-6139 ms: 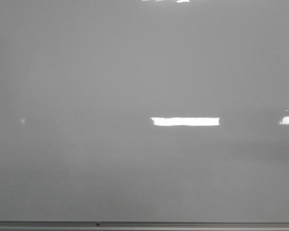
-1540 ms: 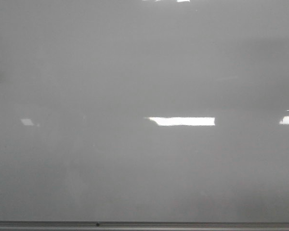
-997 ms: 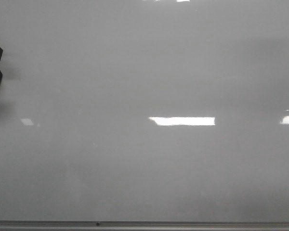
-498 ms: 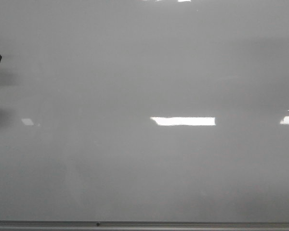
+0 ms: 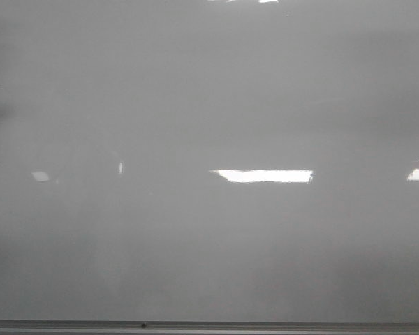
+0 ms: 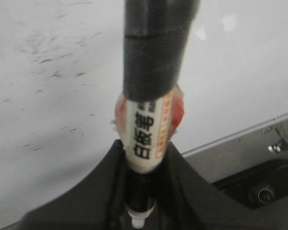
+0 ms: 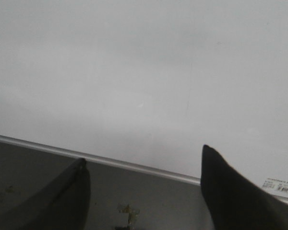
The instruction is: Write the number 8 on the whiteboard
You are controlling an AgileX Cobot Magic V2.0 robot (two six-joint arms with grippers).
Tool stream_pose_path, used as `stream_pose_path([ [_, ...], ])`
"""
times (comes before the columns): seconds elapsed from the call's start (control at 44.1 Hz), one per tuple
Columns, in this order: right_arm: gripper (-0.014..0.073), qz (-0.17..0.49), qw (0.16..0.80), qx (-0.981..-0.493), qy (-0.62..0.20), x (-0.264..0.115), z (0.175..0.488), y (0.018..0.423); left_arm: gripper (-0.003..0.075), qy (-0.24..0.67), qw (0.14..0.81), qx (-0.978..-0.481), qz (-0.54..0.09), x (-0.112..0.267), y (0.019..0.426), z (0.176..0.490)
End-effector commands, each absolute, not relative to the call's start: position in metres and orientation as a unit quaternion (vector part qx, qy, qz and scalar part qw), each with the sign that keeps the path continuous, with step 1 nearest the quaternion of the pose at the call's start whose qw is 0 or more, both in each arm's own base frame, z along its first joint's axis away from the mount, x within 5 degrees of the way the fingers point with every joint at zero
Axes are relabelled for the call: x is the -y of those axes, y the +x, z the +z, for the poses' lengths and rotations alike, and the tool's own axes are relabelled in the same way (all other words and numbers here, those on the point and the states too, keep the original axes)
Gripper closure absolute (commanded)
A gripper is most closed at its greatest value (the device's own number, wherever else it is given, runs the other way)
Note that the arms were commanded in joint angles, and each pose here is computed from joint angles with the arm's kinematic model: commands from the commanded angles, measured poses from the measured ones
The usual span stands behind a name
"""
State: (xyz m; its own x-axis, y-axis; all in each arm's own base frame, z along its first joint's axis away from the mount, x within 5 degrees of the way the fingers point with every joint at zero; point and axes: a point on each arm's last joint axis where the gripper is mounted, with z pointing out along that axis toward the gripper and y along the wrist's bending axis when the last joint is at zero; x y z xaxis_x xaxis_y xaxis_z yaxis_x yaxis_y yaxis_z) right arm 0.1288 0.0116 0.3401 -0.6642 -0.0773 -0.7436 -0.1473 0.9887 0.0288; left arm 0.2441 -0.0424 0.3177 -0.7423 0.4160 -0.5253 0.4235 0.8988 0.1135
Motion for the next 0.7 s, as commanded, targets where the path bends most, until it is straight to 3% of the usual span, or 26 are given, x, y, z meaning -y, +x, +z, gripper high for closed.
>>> stream_pose_path([
  [0.0, 0.0083, 0.052, 0.406, -0.91, -0.061, -0.013, 0.349, 0.143, 0.0739, 0.296, 0.3, -0.907, -0.021, 0.063, 0.24, 0.339],
  [0.136, 0.0083, 0.083, 0.378, -0.916, -0.106, -0.021, 0.348, 0.16, 0.0739, 0.405, 0.273, -0.872, -0.042, 0.101, 0.236, 0.336],
  [0.294, 0.0083, 0.114, 0.361, -0.898, -0.225, -0.04, 0.347, 0.172, 0.0739, 0.528, 0.238, -0.814, -0.05, 0.143, 0.226, 0.326],
  [0.521, 0.0083, 0.139, 0.334, -0.835, -0.414, -0.085, 0.338, 0.167, 0.0739, 0.656, 0.234, -0.715, -0.061, 0.191, 0.194, 0.322],
  [0.68, 0.0083, 0.163, 0.326, -0.781, -0.507, -0.121, 0.339, 0.156, 0.0739, 0.696, 0.236, -0.674, -0.073, 0.212, 0.173, 0.323],
])
